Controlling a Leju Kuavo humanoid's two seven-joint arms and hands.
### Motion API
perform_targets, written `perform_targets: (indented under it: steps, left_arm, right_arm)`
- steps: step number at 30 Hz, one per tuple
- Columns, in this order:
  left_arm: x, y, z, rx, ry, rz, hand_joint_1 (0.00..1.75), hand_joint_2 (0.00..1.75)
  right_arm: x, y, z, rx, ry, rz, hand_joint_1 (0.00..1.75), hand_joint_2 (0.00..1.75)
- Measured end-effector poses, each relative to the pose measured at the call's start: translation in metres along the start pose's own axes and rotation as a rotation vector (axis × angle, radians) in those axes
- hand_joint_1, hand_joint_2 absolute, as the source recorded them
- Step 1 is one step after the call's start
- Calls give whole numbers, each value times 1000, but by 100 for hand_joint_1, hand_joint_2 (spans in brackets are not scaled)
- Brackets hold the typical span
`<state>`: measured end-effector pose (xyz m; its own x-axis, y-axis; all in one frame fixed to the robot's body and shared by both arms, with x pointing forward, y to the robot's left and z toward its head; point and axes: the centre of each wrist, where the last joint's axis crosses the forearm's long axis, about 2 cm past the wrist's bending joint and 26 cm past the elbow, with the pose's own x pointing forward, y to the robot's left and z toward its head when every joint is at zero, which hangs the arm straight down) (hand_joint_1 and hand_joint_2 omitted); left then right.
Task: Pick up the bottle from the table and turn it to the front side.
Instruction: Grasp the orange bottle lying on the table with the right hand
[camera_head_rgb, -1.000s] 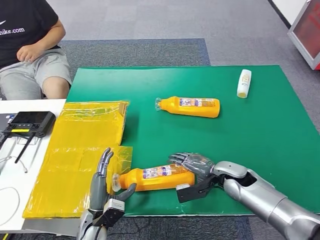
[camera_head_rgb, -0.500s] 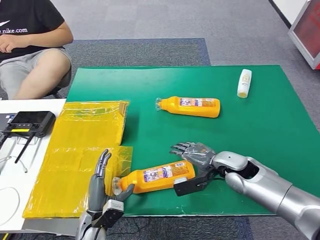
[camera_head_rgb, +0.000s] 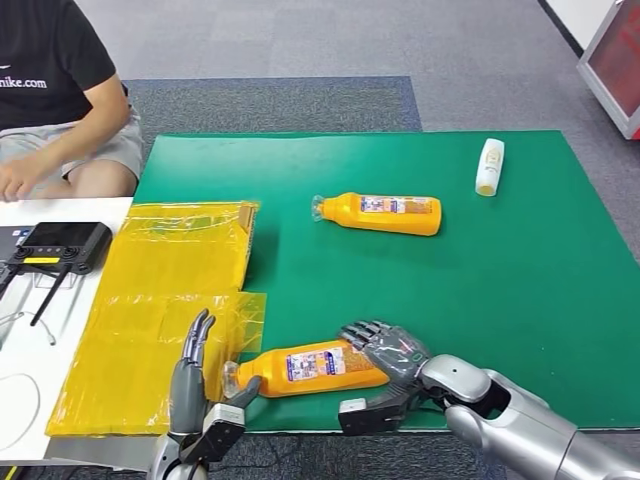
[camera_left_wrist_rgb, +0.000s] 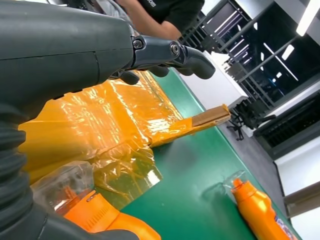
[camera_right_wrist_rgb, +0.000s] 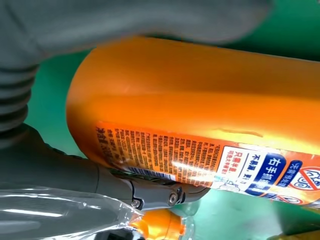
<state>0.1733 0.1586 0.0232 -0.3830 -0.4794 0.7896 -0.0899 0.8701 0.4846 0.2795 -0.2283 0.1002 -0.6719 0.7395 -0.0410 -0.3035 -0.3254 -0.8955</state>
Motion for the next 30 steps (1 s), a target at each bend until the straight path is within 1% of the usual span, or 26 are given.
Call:
perform_targets:
  steps: [4,9,12,14,17,19,26,30]
  left_arm:
    - [0,2,1,3,10,-17,0,175]
    - [0,5,-1,14,21,-31,0,175]
    - [1,6,-1,13,28,-41,0,175]
    - [3,6,-2,10,33,-48,0,175]
    - [8,6,-5,7,39,-53,0,175]
    - [12,6,-7,9,41,-56,0,175]
    - [16,9,-7,35,55,-61,0,175]
    - [16,11,-8,37,57,-63,0,175]
  right_arm:
    - [14,9,2,-14,37,-40,0,0]
    - [24,15,6,-33,64,-56,0,0]
    - [39,15,3,-97,108,-35,0,0]
    - [58,14,-1,-181,152,-20,0,0]
    - [90,9,-9,-297,201,-45,0,0]
    - [104,1,-13,-347,224,-76,0,0]
    - [122,-16,-16,-412,279,-95,0,0]
    - [125,-23,-14,-428,293,-105,0,0]
